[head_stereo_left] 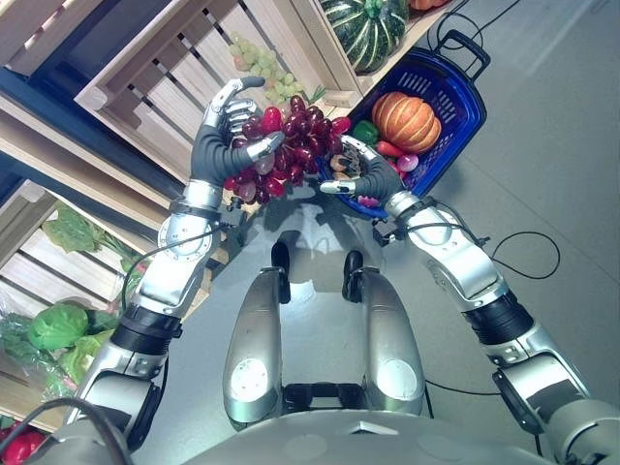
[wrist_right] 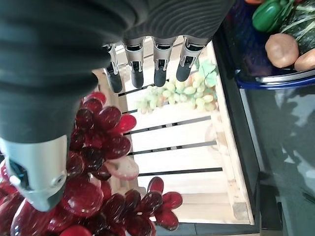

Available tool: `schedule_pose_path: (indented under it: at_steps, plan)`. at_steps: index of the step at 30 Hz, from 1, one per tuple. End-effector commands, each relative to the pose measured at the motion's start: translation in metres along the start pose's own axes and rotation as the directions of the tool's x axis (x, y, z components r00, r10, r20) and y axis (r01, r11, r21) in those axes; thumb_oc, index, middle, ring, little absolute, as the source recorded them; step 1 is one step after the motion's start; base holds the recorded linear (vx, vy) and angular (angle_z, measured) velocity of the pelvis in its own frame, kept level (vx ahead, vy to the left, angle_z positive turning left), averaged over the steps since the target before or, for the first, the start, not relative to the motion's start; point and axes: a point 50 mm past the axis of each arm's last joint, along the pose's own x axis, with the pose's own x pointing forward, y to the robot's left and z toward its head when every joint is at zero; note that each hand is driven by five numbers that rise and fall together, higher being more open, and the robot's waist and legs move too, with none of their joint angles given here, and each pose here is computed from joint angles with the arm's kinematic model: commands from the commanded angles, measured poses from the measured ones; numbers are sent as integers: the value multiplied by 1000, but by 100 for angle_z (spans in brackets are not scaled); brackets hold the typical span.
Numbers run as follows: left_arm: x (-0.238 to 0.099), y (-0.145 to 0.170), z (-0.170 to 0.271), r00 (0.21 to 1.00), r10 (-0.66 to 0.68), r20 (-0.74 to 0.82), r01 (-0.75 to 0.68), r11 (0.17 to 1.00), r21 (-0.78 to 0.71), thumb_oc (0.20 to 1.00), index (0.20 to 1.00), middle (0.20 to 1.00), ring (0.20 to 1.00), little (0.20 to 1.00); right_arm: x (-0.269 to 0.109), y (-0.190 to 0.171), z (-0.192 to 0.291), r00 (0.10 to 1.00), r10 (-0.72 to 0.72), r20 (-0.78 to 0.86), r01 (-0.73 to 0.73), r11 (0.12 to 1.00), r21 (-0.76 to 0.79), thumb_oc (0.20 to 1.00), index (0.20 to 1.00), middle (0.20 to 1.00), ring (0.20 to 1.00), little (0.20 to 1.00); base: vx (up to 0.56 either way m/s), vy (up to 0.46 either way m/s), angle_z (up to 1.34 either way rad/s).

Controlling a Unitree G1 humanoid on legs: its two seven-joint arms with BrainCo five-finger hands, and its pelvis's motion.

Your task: Pick up fruits and vegetables into the basket

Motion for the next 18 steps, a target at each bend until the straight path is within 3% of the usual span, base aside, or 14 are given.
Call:
schedule_pose_path:
  at_steps: [1, 4, 6, 9, 14, 18]
  plan:
    - [5, -6, 47, 966, -2, 257, 28, 995, -98, 200, 200, 200, 200, 200, 1, -1, 32, 965, -128, 230, 137, 990, -24, 1000, 1000, 1000, 1000, 1000, -11, 37, -1]
    - [5, -5, 48, 967, 30, 255, -2, 994, -110, 200, 200, 200, 200, 200, -3, -13, 46, 900, -271, 342, 323, 940, -105, 1000, 1000, 1000, 1000, 1000, -15, 57, -3]
    - [4, -2, 49, 964, 74, 255, -43, 991, -125, 200, 200, 200, 200, 200, -15, -24, 66, 787, -364, 498, 507, 842, -186, 1000, 1000, 1000, 1000, 1000, -25, 92, -7]
    - [2, 1, 51, 961, 112, 252, -80, 988, -133, 200, 200, 200, 200, 200, -28, -30, 82, 676, -400, 619, 641, 733, -226, 1000, 1000, 1000, 1000, 1000, -18, 65, -7]
    - [1, 6, 52, 964, 142, 227, -103, 979, -176, 200, 200, 200, 200, 200, -41, -31, 102, 543, -360, 759, 744, 625, -235, 1000, 1000, 1000, 1000, 1000, -25, 38, -3]
    - [2, 8, 51, 970, 140, 199, -95, 971, -218, 200, 200, 200, 200, 200, -44, -22, 117, 520, -251, 816, 712, 655, -252, 1000, 1000, 1000, 1000, 1000, -22, 8, -6]
